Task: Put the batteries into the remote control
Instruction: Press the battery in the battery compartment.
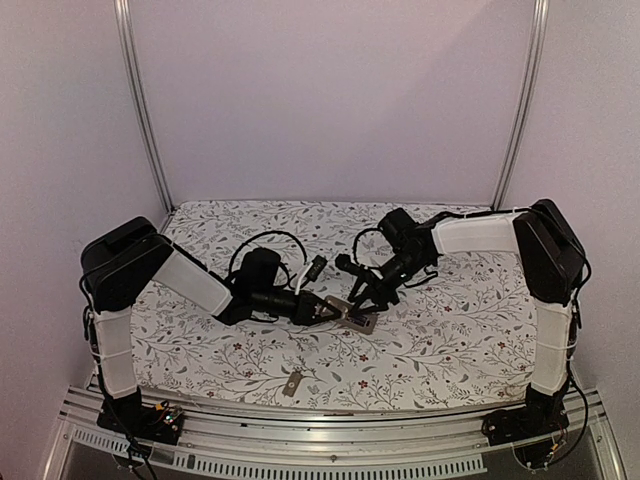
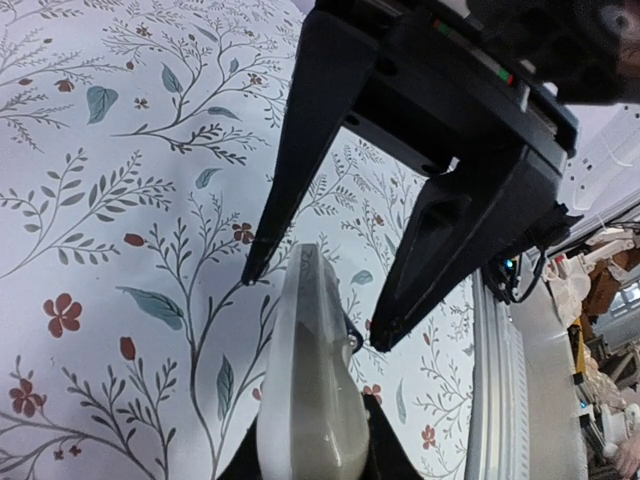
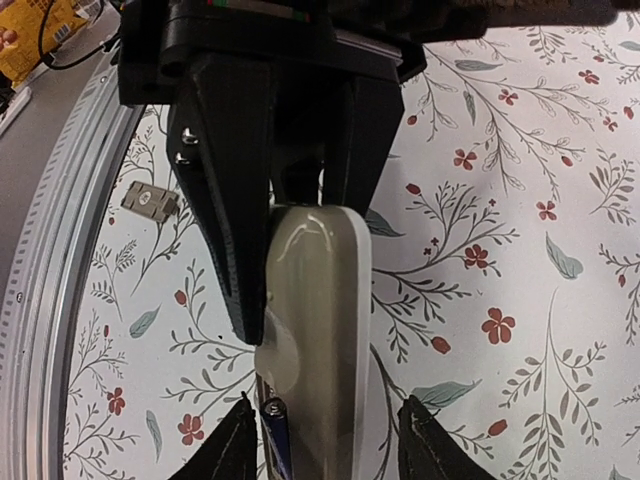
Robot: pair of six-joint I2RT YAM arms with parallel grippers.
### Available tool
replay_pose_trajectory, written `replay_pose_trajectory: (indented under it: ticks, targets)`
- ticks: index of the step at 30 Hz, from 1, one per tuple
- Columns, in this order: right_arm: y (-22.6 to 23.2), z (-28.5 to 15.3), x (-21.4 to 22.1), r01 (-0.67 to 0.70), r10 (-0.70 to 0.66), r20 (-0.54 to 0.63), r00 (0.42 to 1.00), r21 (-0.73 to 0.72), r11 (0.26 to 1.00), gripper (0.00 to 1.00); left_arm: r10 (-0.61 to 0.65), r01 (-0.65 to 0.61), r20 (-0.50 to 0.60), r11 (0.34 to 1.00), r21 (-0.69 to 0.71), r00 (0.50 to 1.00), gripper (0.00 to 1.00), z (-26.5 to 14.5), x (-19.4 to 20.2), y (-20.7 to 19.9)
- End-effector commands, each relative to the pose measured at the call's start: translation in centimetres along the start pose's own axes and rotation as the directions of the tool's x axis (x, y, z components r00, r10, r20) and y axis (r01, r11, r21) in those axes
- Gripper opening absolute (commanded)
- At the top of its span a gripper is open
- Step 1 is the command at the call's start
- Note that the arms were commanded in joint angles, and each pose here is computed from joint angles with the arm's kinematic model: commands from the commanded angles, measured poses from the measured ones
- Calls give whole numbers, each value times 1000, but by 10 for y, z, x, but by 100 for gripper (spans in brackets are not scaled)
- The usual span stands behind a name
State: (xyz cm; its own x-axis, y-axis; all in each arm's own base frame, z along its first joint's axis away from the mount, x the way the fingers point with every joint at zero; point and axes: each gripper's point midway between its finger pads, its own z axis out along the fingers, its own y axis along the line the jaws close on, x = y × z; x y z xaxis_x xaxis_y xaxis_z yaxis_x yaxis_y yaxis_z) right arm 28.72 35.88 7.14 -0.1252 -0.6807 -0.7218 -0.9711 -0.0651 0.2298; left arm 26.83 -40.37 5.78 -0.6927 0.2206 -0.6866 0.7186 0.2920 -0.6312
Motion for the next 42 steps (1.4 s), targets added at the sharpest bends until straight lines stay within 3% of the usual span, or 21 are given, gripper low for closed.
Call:
replay_pose_trajectory:
  ticks: [1,7,26,29,32,34,37,42]
  targets:
    - [-2,6,6,-17,17,-11,1000,-29,999,47,-107,90,-141,988,-124,984,0,1,52,25]
    - [-1,7,3,-14,15,7,1000,-48,999,43,-108,90,-145,988,-128,984,0,1,52,25]
    - [-2,15,24,-36,35,-48,998,-33,999,15,-103,85,-142,988,-130,984,0,2,52,24]
    - [-4,13,22,-22,21,-39,999,-16,1000,22,-104,86,-142,988,-130,984,0,1,52,25]
    - [-3,8,17,-14,14,-26,1000,-2,1000,47,-104,86,-142,988,-129,984,0,1,52,24]
    - [-1,7,16,-17,17,-23,1000,-3,1000,54,-106,87,-141,988,-130,984,0,1,52,24]
    - [3,6,23,-31,31,-40,999,1,1000,54,-107,89,-139,988,-130,985,0,0,52,24]
    - [3,4,31,-48,49,-63,997,21,999,42,-106,89,-140,988,-126,984,0,1,53,24]
